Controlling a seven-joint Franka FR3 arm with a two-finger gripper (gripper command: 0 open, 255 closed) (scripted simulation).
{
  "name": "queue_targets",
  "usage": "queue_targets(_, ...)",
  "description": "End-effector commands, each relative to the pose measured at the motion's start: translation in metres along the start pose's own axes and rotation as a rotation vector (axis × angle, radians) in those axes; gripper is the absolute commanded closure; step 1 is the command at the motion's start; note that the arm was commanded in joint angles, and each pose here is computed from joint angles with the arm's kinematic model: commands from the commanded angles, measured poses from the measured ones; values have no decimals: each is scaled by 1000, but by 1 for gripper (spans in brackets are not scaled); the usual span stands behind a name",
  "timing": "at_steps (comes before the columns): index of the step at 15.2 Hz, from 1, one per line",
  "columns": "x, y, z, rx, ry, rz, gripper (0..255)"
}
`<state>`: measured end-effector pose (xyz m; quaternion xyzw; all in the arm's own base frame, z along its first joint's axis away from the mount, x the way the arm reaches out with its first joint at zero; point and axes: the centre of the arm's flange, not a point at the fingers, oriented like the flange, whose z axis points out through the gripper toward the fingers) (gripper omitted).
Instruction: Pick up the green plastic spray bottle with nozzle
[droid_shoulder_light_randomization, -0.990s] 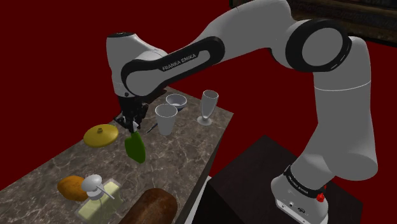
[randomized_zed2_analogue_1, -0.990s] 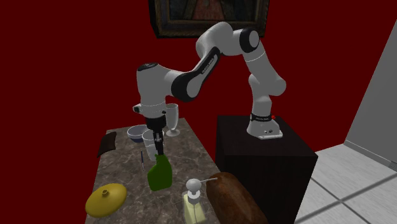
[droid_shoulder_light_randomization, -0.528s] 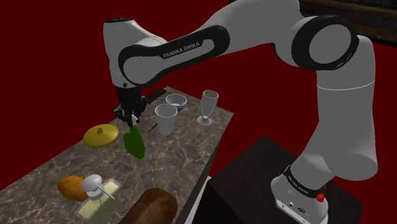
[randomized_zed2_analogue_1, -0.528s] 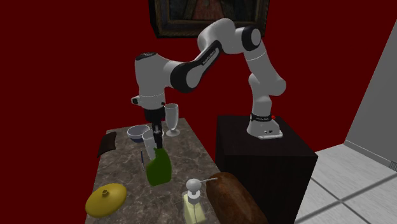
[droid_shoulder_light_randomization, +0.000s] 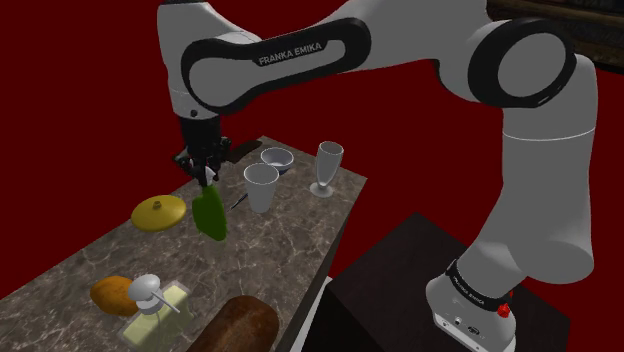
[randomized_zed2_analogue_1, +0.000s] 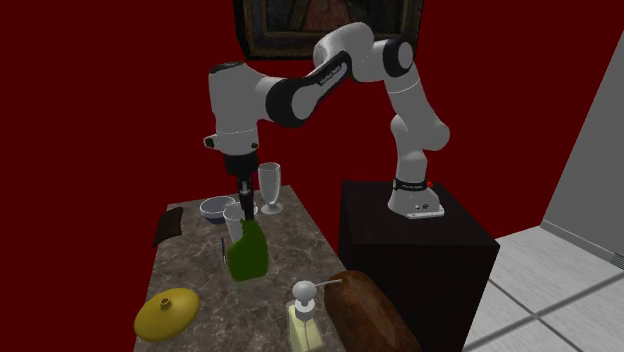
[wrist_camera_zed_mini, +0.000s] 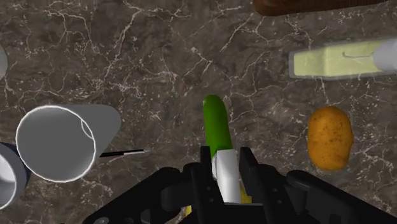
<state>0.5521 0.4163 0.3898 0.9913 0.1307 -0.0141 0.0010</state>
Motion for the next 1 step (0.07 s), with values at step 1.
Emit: queue_targets(1, 0, 0, -4, 0, 0, 0, 255)
